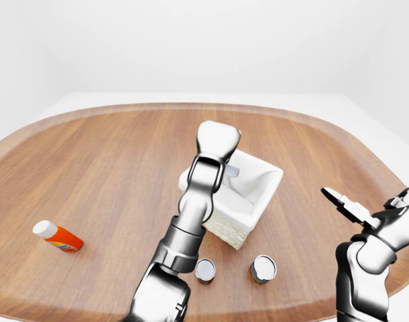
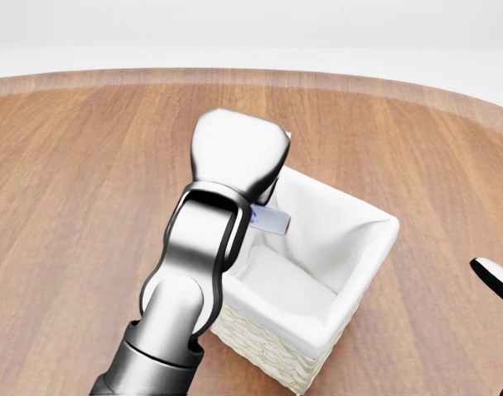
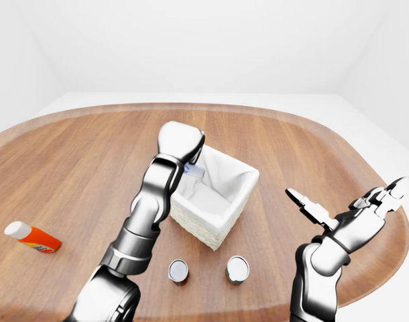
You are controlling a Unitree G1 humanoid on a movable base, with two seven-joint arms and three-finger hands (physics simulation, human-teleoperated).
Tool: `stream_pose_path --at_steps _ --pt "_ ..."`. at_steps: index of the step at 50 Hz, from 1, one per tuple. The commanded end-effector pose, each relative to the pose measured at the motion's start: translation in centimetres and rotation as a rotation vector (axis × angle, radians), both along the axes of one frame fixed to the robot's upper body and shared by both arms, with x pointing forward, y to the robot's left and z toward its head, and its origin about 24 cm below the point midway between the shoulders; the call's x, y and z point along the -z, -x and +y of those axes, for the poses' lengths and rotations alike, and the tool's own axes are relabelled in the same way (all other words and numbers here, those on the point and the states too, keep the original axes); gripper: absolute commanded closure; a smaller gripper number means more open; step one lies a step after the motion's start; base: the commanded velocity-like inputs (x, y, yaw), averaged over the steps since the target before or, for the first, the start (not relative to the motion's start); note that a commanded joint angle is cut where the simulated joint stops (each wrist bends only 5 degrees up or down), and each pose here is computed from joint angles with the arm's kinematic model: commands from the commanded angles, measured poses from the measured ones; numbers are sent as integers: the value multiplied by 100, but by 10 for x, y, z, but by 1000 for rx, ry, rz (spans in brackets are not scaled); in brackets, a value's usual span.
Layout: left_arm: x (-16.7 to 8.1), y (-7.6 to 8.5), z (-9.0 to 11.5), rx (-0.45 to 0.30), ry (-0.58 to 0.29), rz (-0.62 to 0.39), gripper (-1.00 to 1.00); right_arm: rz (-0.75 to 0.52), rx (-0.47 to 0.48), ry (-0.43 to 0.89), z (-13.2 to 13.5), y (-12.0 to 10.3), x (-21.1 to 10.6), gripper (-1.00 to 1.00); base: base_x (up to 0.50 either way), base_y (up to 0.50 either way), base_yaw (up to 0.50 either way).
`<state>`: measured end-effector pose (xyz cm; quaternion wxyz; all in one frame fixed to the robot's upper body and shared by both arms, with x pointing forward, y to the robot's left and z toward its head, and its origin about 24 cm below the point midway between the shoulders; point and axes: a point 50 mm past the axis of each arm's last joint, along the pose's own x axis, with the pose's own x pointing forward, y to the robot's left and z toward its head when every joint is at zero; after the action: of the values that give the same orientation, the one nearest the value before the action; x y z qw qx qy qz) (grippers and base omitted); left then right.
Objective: Pick up the alphabet soup and the cream cheese box, and put them in the basket.
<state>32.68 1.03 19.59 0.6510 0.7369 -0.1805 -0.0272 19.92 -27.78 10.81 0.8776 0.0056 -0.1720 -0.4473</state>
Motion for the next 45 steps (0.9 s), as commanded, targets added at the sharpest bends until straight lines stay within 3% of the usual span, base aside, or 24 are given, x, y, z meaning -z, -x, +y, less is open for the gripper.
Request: stream_pose_path --at_steps 1,6,14,45 --pt "18 -18 -17 54 -16 67 100 -2 -2 -2 0 0 0 -100 0 0 0" --pt "31 -28 -22 72 -46 95 100 2 -2 -5 0 -1 1 -100 0 0 0" --pt "35 -29 -33 88 -115 109 100 -5 -3 -4 1 1 -1 -100 0 0 0" --pt "72 -41 -46 138 -139 214 100 -6 -5 -12 1 1 0 -100 0 0 0"
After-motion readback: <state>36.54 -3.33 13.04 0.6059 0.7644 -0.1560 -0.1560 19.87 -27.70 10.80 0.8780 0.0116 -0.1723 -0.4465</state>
